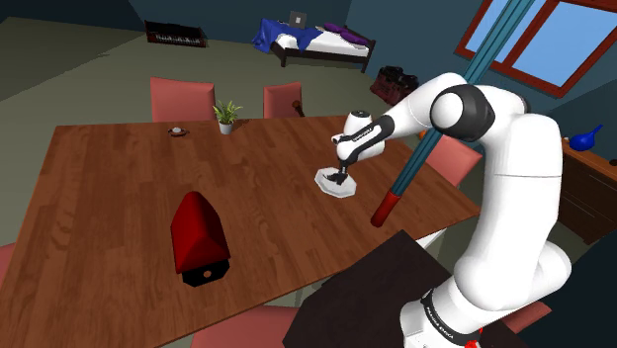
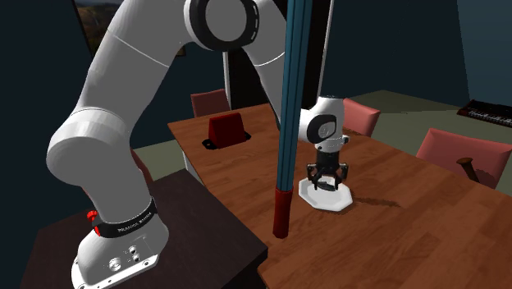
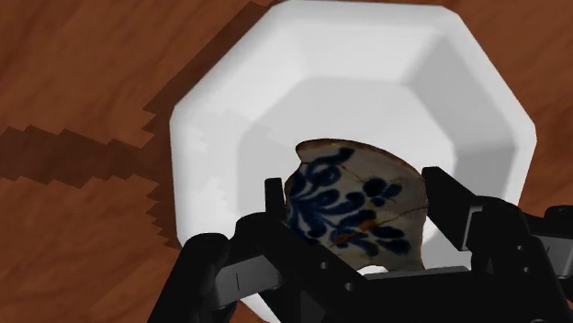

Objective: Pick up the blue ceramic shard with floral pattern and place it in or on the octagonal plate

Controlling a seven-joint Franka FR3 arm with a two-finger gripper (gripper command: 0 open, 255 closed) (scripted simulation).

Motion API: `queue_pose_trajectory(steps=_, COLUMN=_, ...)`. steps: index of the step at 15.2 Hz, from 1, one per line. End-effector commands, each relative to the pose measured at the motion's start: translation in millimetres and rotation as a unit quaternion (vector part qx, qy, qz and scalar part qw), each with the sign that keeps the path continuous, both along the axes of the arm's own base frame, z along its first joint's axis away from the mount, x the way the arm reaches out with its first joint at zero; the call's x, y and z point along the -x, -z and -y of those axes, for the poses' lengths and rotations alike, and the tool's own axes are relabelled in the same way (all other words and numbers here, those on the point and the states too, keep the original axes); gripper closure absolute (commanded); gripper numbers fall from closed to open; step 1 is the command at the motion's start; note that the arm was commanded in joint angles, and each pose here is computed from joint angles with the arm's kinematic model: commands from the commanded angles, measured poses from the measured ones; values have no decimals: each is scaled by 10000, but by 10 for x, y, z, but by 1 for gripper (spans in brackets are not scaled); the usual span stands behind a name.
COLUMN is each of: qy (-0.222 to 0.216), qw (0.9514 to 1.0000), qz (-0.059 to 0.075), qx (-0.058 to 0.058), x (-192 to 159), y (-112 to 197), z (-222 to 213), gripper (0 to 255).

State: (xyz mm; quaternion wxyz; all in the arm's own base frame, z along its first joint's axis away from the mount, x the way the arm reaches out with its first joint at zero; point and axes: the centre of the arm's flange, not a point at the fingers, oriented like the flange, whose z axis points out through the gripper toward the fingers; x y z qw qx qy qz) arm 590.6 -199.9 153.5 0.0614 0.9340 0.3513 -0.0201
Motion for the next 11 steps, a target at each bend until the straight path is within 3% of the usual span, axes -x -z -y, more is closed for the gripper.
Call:
queue_pose_trajectory(steps=1, qy=0, qw=10000, qz=2, qx=0, x=-3, y=110, z=17, gripper=255)
queue_pose_trajectory(steps=10, qy=0, qw=10000, qz=2, qx=0, x=-3, y=169, z=17, gripper=255)
queue_pose_trajectory(steps=11, qy=0, qw=10000, qz=2, qx=0, x=1, y=166, z=18, gripper=0)
